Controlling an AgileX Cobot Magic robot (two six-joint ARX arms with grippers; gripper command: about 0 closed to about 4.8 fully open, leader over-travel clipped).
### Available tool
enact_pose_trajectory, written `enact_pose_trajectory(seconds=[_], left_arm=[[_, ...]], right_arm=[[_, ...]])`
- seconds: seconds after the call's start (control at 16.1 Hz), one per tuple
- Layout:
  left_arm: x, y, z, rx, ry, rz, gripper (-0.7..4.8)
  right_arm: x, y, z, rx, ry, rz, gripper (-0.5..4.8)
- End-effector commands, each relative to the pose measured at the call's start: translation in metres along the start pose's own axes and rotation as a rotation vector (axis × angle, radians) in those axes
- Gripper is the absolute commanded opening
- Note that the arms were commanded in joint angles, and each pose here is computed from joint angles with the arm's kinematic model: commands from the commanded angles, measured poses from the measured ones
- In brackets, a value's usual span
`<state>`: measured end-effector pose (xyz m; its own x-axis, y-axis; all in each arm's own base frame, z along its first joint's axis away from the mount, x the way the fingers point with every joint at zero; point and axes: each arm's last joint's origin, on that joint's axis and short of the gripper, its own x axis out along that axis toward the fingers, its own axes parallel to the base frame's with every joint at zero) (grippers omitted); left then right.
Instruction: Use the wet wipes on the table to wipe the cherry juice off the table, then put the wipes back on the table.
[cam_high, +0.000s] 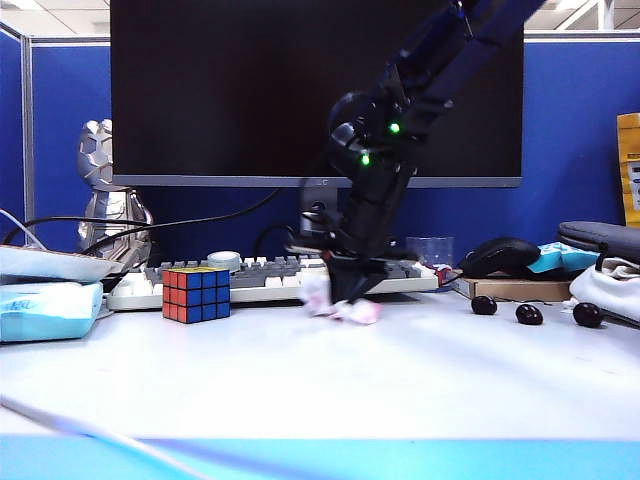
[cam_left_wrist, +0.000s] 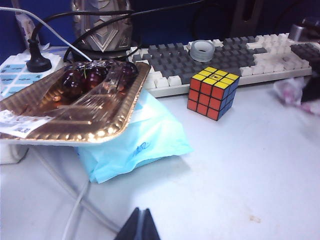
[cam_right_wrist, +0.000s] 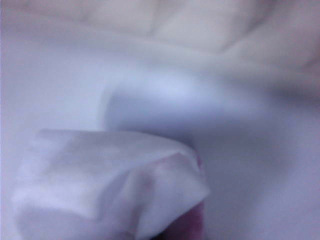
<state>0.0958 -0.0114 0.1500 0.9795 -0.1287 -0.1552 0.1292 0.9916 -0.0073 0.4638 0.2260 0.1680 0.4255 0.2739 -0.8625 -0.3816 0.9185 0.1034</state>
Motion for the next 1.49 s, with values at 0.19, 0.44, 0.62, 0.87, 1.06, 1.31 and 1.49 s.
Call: enact_pose_trajectory(seconds=[0.19, 0.44, 0.62, 0.87, 1.06, 1.31, 1.49], left_arm=[[0.000, 0.000, -0.001, -0.004, 0.008, -0.004, -0.02], [0.000, 0.000, -0.001, -0.004, 0.008, -0.004, -0.02], [0.000, 0.000, -0.001, -0.004, 0.008, -0.004, -0.02], [0.000, 0.000, -0.001, -0.004, 0.008, -0.004, -0.02], [0.000, 0.000, -0.001, -0.004, 0.008, -0.004, -0.02], [0.000, 0.000, -0.001, -0.004, 0.008, -0.004, -0.02], [0.000, 0.000, -0.001, -0.004, 0.008, -0.004, -0.02]], right_arm=[[0.007, -0.025, -0.023, 0.007, 0.194, -0.354, -0.06], [0.000, -0.022, -0.047, -0.017, 0.468, -0.132, -0.06], [-0.005, -0.009, -0.055, 0.019, 0.567, 0.213, -0.06], [-0.017, -0.014, -0.064, -0.067, 0.698, 0.104, -0.06], [-0.029, -0.019, -0.059, -0.119, 0.677, -0.048, -0.06], [-0.049, -0.028, -0.052, -0.132, 0.635, -0.149, -0.06], [-0.070, -0.030, -0.045, -0.161, 0.587, -0.253, -0.06]])
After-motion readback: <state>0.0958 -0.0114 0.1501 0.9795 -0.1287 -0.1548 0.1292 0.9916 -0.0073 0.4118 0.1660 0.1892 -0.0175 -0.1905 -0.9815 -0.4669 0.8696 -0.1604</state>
